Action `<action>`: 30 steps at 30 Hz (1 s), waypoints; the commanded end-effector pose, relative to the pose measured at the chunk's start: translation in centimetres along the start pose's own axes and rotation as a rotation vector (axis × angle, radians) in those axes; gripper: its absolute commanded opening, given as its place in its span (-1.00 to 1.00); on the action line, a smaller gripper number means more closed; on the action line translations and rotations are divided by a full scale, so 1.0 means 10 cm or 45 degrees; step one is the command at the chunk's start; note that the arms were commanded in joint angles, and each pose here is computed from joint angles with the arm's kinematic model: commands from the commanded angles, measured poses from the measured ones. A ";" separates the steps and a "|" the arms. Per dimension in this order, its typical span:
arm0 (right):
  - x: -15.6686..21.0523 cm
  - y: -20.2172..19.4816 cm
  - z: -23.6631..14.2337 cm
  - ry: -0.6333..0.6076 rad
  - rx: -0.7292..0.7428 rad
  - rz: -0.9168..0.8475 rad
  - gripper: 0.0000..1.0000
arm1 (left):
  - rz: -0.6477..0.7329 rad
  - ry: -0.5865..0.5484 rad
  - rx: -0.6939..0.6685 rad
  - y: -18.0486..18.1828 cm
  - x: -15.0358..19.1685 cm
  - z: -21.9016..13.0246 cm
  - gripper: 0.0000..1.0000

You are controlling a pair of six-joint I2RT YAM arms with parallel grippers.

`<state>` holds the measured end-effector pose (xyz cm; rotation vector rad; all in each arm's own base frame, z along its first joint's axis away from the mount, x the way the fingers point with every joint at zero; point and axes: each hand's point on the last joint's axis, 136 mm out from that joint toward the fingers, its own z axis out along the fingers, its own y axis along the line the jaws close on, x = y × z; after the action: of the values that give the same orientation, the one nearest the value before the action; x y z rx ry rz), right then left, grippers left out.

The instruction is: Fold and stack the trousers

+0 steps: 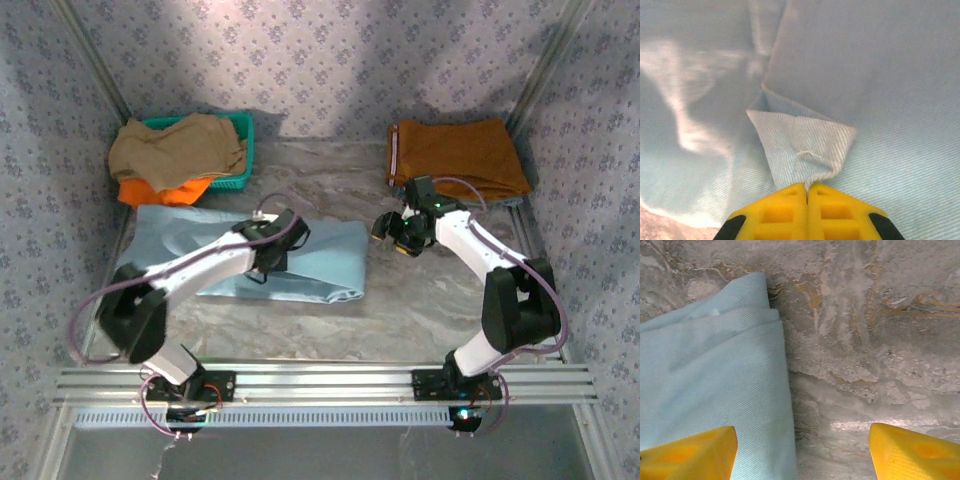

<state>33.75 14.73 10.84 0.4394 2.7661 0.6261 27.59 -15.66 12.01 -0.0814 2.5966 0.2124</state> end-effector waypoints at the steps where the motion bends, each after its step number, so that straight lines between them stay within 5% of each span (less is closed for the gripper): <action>1: 0.07 0.12 -0.04 0.010 -0.049 -0.055 0.43 | -0.208 -0.125 -0.112 0.50 0.09 -0.15 -1.00; 5: 0.09 0.20 0.00 0.026 -0.061 -0.083 0.43 | -0.314 -0.137 -0.008 0.60 0.34 -0.11 -1.00; 6: 0.09 0.21 0.02 0.033 -0.065 -0.089 0.43 | -0.326 -0.111 0.036 0.55 0.42 -0.05 -0.84; 10: 0.11 0.28 0.03 0.039 -0.080 -0.105 0.44 | -0.284 -0.025 0.119 0.38 0.60 0.12 0.56; 12: 0.11 0.29 0.01 0.034 -0.082 -0.111 0.44 | -0.259 -0.004 0.113 0.38 0.61 0.10 0.96; 18: 0.11 0.26 -0.05 0.007 -0.069 -0.112 0.44 | -0.367 -0.120 0.132 0.70 0.12 -0.24 0.95; 22: 0.09 0.21 -0.03 0.000 -0.052 -0.105 0.45 | -0.544 -0.029 0.291 0.75 -0.26 0.09 0.59; 25: 0.08 0.17 0.02 0.015 -0.040 -0.088 0.44 | -0.473 0.031 0.346 0.54 -0.52 0.32 0.46; 30: 0.05 0.11 0.11 0.037 -0.024 -0.115 0.44 | -0.339 0.126 0.380 0.22 -0.80 0.72 0.65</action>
<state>33.41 16.60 10.76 0.3310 2.7775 0.6652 35.58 -9.96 9.83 -0.4871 2.6341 -0.1783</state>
